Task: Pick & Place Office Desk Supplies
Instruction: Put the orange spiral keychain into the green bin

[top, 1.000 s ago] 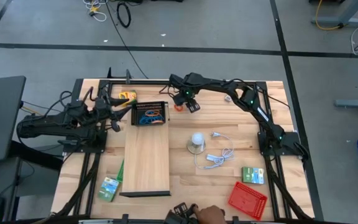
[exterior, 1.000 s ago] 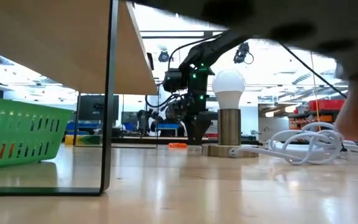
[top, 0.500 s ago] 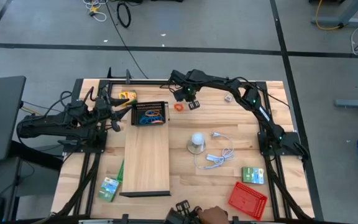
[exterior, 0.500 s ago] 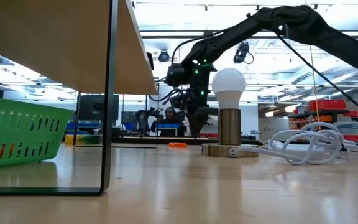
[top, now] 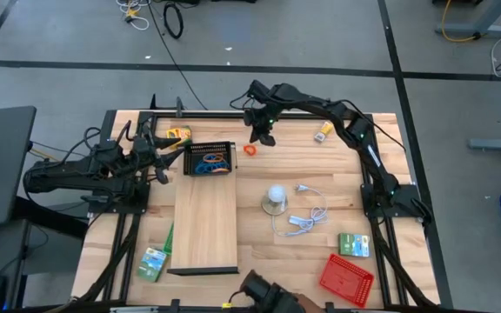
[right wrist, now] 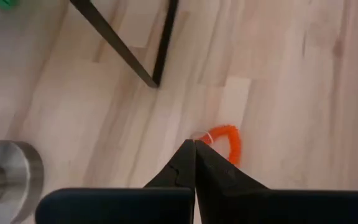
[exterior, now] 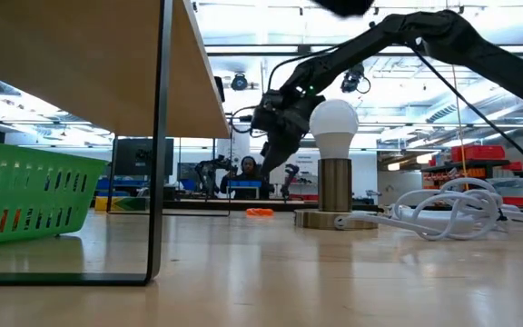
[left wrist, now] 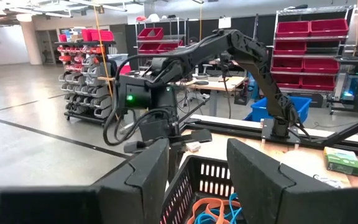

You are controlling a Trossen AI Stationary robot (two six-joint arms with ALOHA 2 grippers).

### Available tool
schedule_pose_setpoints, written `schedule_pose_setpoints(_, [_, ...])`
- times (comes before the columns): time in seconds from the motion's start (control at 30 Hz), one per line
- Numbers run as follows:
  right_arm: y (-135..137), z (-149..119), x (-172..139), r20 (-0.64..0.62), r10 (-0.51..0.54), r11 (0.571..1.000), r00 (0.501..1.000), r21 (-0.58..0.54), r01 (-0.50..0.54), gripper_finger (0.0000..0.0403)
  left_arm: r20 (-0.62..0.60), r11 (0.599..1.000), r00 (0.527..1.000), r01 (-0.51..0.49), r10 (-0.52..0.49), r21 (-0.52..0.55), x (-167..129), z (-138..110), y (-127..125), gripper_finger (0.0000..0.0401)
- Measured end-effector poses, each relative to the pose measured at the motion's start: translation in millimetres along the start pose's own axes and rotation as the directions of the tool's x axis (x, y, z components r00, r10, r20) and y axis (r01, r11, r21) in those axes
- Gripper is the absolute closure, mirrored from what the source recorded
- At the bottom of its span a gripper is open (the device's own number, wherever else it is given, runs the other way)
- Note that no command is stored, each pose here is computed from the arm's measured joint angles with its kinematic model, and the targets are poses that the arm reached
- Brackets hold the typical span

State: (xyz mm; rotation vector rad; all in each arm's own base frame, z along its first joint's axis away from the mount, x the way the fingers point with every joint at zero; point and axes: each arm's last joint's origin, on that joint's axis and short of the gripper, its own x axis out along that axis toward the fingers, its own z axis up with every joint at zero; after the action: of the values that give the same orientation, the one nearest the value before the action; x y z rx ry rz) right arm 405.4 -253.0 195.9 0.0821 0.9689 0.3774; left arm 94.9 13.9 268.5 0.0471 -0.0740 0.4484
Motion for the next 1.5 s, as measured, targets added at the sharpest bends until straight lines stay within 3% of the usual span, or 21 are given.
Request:
schedule_pose_setpoints(0.17, [-2.1,-4.4,19.2,-0.027,0.029,0.999,0.999,-0.015,-0.029,0.0402,0.001,1.0,1.0,0.0,0.0,-0.009,0.0,0.1,0.0,0.0232])
schedule_pose_setpoints(0.47, [4.2,-7.2,24.1,-0.195,-0.063,0.992,0.979,-0.116,0.04,0.0402,-0.001,1.0,1.0,0.0,0.0,-0.025,0.8,0.0,-0.4,0.0232])
schedule_pose_setpoints(0.63, [6.2,-14.8,24.6,-0.405,-0.195,0.976,0.893,-0.166,0.138,0.0403,-0.004,1.0,1.0,0.0,0.0,-0.026,0.9,-0.4,-0.4,0.0232])
schedule_pose_setpoints(0.73, [6.2,-15.4,20.4,-0.452,-0.247,0.968,0.857,-0.149,0.201,0.0403,-0.004,1.0,1.0,0.002,-0.003,-0.028,0.9,-0.4,-0.5,0.0232])
schedule_pose_setpoints(0.87, [9.2,-10.9,9.6,-0.471,-0.314,0.948,0.824,-0.112,0.297,0.0403,-0.029,0.996,0.996,0.084,-0.085,-0.044,5.0,-3.1,-4.9,0.0232])
schedule_pose_setpoints(0.97, [19.0,3.7,1.4,-0.419,-0.368,0.929,0.83,-0.12,0.351,0.0403,-0.095,0.993,0.989,0.114,-0.116,-0.024,13.3,-9.9,-10.1,0.0232])
schedule_pose_setpoints(1.13, [53.0,41.4,-22.1,-0.248,-0.448,0.892,0.859,-0.193,0.409,0.0403,-0.194,0.997,0.981,0.017,-0.003,0.069,24.8,-21.1,-12.6,0.0232])
schedule_pose_setpoints(1.4, [147.9,101.5,-89.1,0.112,-0.538,0.787,0.836,-0.29,0.545,0.0403,-0.223,0.982,0.962,-0.127,0.156,0.14,20.0,-2.6,-4.7,0.0232])
schedule_pose_setpoints(1.5, [186.9,109.8,-114.9,0.206,-0.502,0.787,0.84,-0.292,0.543,0.0403,-0.253,0.968,0.94,-0.195,0.23,0.157,15.9,0.7,-0.8,0.0232])
